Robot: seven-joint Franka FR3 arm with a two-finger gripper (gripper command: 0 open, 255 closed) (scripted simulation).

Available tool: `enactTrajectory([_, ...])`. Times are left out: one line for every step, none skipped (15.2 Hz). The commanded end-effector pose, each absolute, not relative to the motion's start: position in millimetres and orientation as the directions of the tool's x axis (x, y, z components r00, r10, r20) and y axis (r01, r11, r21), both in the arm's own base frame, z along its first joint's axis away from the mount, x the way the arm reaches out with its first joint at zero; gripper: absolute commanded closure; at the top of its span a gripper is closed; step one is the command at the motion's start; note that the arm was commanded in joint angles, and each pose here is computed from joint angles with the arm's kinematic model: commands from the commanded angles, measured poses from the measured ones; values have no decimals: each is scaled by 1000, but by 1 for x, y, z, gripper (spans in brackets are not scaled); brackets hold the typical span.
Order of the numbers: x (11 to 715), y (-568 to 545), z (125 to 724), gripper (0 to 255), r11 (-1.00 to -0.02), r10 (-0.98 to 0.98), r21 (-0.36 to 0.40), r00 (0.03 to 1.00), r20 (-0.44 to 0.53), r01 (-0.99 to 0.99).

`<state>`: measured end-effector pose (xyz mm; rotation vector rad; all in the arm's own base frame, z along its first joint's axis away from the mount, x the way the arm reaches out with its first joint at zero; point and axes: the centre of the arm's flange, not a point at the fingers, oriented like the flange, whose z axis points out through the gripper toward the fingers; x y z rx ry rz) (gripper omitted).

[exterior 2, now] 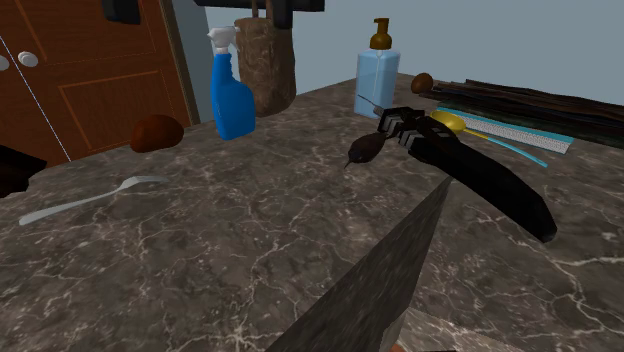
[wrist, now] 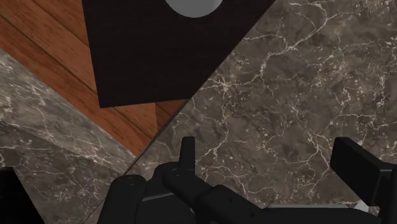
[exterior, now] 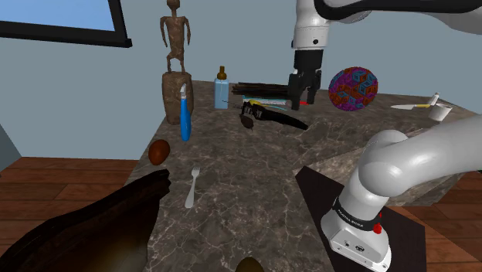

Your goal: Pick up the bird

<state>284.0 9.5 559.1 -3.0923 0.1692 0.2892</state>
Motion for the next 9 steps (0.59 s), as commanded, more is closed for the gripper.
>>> enactTrajectory([284, 10, 559, 0, -994, -105, -21, 977, -187, -111])
enactTrajectory([295, 7, 552, 0, -992, -120, -15, 976, -185, -125])
enactTrajectory([305, 5, 545, 0, -990, -134, -10, 974, -183, -138])
enactTrajectory([316, 2, 538, 0, -988, -148, -4, 972, -180, -151])
enactTrajectory([326, 0, 532, 0, -986, -163, 1, 970, -178, -165])
enactTrajectory([337, -3, 525, 0, -984, -177, 7, 968, -176, -178])
enactTrajectory([347, -6, 518, 0, -981, -191, 13, 966, -174, -192])
enactTrajectory([357, -10, 511, 0, -979, -205, 18, 964, -171, -205])
enactTrajectory([368, -13, 504, 0, -976, -219, 23, 961, -169, -218])
